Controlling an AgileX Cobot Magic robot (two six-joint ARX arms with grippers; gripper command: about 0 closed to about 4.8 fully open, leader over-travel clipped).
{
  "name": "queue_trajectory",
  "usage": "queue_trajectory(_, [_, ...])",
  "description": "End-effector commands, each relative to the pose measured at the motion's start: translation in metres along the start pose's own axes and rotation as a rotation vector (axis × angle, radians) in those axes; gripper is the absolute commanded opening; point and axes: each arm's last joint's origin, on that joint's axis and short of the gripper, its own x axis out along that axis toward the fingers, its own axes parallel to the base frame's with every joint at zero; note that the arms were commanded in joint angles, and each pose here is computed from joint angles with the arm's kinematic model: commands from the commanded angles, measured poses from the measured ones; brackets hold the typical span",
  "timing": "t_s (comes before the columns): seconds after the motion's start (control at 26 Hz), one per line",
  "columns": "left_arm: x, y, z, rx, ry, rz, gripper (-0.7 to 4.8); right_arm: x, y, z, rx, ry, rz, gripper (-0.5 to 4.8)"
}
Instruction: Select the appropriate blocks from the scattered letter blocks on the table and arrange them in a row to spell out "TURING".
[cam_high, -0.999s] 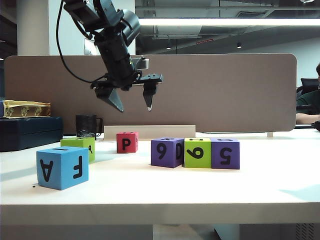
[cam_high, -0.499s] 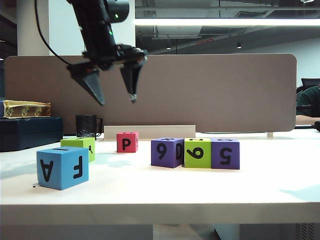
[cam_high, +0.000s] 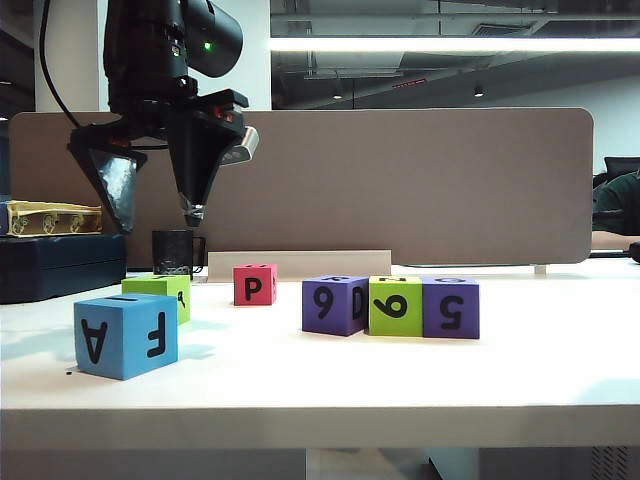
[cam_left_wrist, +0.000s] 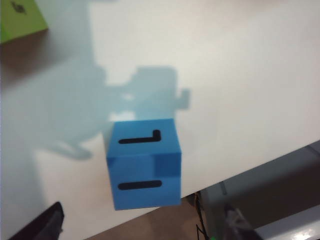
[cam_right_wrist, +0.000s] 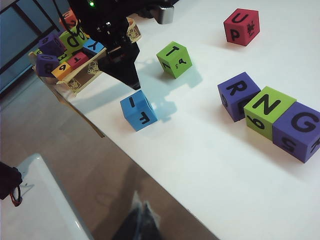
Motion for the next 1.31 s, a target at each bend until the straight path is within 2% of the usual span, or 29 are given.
queue_trajectory(0.04, [0.006, -0.005, -0.003, 0.006, 0.029, -0.009, 4.09, -0.001, 0.002, 0.002, -0.013, -0.012, 0.009, -0.01])
queue_trajectory(0.19, [0.024, -0.007, -0.009, 0.017, 0.099, 0.017, 4.09, -0.001, 0.002, 0.002, -0.014, -0.012, 0.008, -0.01])
queue_trajectory(0.27, [0.038, -0.005, -0.014, 0.017, 0.151, 0.071, 4.09, -0.001, 0.002, 0.002, -0.014, -0.013, 0.008, -0.01])
queue_trajectory(0.35, [0.046, -0.003, -0.016, 0.019, 0.161, 0.101, 4.09, -0.001, 0.002, 0.003, -0.015, -0.014, 0.008, -0.01])
queue_trajectory(0.58, [0.066, -0.003, -0.012, 0.019, 0.091, 0.066, 4.08, -0.001, 0.002, 0.002, -0.015, -0.014, 0.008, -0.01])
queue_trajectory(0.81, [0.072, -0.003, -0.011, 0.007, 0.080, 0.059, 4.00, -0.001, 0.002, 0.003, -0.015, -0.014, 0.008, -0.01])
queue_trajectory(0.88, [0.072, -0.003, -0.010, -0.006, 0.063, 0.060, 3.82, -0.001, 0.002, 0.003, -0.015, -0.014, 0.008, -0.01])
queue_trajectory(1.04, [0.072, -0.003, -0.008, -0.023, 0.047, 0.060, 2.97, -0.001, 0.002, 0.003, -0.015, -0.014, 0.008, -0.01])
queue_trajectory(1.19, [0.072, -0.003, -0.008, -0.027, 0.047, 0.053, 2.82, -0.001, 0.002, 0.002, -0.015, -0.014, 0.008, -0.01])
queue_trajectory(1.31, [0.072, -0.003, -0.007, -0.072, 0.032, 0.049, 2.68, -0.001, 0.002, 0.003, -0.015, -0.014, 0.008, -0.01])
